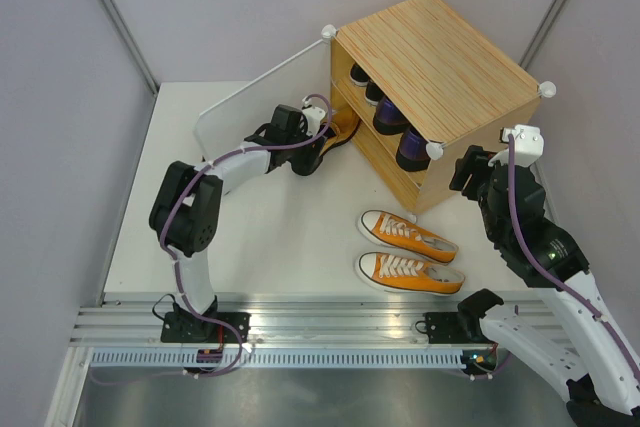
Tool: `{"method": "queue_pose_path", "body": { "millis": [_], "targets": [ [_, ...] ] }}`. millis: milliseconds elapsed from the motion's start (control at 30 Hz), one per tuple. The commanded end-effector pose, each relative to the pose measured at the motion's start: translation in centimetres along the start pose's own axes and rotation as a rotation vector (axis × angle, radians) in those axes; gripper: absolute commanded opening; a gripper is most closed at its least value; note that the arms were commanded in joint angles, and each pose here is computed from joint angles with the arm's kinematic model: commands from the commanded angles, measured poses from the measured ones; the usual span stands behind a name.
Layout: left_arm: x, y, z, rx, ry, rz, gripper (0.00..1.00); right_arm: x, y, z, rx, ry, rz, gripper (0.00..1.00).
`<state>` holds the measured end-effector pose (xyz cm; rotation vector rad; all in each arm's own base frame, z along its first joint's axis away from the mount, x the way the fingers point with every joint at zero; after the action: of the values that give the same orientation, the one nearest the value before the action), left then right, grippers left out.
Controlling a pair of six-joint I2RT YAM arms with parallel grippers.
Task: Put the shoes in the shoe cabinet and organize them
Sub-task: Place the shoe in the shoe cabinet.
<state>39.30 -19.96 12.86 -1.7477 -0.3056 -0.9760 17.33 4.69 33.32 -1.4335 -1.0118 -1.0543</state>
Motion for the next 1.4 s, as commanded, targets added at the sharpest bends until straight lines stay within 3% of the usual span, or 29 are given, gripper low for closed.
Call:
{"method": "queue_pose_path", "body": {
  "millis": [0, 500, 567, 600, 633, 1167, 1367],
  "targets": [
    [4.7, 0.4, -1.1, -0.045, 0.127, -0.12, 0.02, 1.5, -0.5, -0.5, -0.032, 0.01, -0.049, 0.69],
    [7.2, 3.7, -2.1, -0.056, 0.1, -0.142, 0.18, 1.8, -0.6, -0.6, -0.052, -0.002, -0.06, 0.69],
    [7.3, 4.3, -2.2, -0.062, 0.095, -0.14, 0.23, 1.7, -0.5, -0.5, -0.058, -0.008, -0.055, 0.69],
    [7.7, 4.6, -2.3, -0.066, 0.089, -0.147, 0.33, 1.8, -0.6, -0.6, -0.059, -0.01, -0.058, 0.7],
    [8.1, 4.4, -2.3, -0.067, 0.09, -0.158, 0.37, 1.8, -0.6, -0.6, -0.061, -0.01, -0.058, 0.7],
    [11.6, 5.8, -3.5, -0.135, 0.038, -0.235, 0.41, 1.8, -0.6, -0.5, -0.084, -0.032, -0.061, 0.7],
    [10.2, 7.5, -3.0, -0.107, 0.024, -0.205, 0.57, 1.9, -0.7, -0.4, -0.082, -0.04, -0.067, 0.7]
  ]
}}
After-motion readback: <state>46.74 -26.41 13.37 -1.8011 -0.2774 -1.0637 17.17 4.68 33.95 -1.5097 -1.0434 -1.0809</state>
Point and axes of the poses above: each gripper's point midway between its finger pads, its own y axis out along the fingers, its own z axis along the line the jaws close on, x = y × z, the point moved 8 cm from there along -y, back along the fingers, and after that the axes turned 12 degrees about -y, right-handed, at the moved point
